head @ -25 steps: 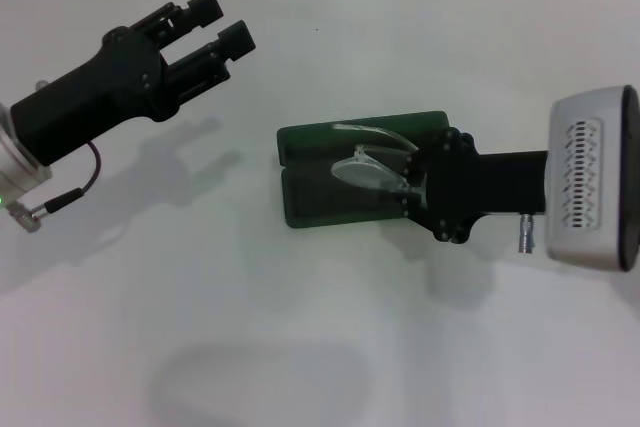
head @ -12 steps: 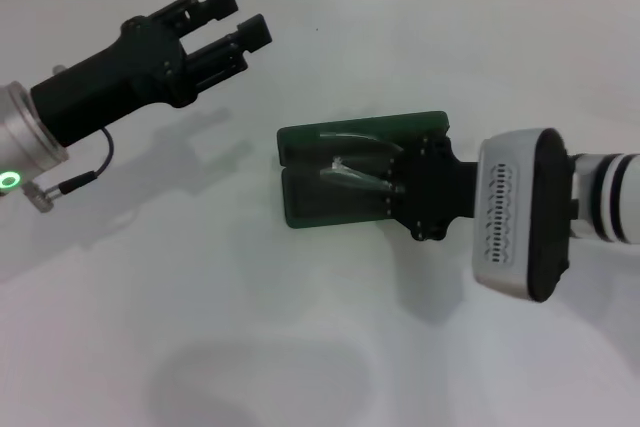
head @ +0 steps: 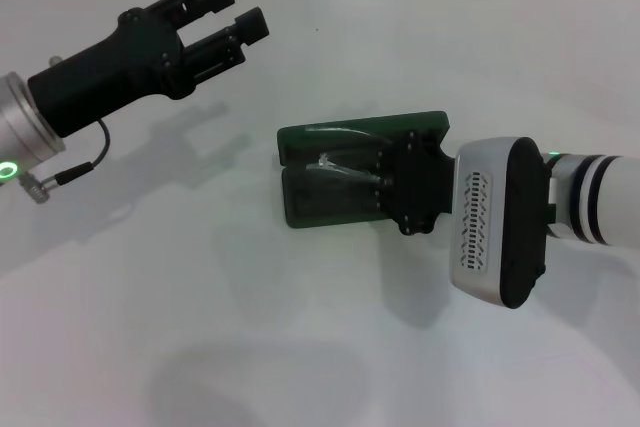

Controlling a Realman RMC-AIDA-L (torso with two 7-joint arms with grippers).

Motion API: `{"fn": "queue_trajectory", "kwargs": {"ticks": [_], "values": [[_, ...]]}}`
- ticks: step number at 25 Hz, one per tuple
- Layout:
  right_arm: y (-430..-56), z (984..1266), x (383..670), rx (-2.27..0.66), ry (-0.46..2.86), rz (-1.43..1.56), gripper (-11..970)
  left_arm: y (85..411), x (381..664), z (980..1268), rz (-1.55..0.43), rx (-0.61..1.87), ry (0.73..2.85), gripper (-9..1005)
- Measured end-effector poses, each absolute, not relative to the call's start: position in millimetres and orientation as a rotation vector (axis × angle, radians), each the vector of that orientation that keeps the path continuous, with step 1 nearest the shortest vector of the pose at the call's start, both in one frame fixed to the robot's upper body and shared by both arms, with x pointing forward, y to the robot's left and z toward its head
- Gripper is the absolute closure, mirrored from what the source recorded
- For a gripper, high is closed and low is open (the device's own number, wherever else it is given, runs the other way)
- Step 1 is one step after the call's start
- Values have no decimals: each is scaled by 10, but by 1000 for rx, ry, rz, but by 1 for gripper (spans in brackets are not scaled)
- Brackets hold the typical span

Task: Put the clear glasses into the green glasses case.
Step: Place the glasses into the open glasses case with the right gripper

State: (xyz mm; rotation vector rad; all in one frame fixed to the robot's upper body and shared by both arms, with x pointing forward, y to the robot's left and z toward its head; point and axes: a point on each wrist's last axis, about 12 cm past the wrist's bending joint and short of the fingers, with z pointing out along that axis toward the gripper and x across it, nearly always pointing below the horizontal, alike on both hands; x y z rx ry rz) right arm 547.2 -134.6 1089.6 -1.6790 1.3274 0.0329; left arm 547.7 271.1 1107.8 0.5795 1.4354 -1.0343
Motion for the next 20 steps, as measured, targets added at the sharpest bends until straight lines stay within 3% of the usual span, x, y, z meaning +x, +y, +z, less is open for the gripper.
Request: {"fn": "queue_trajectory", "kwargs": {"ticks": [20], "values": [[-1375,10872,5508,-1714,1366,-19,838,2665,5529,11108,-1037,593,1432,300]]}}
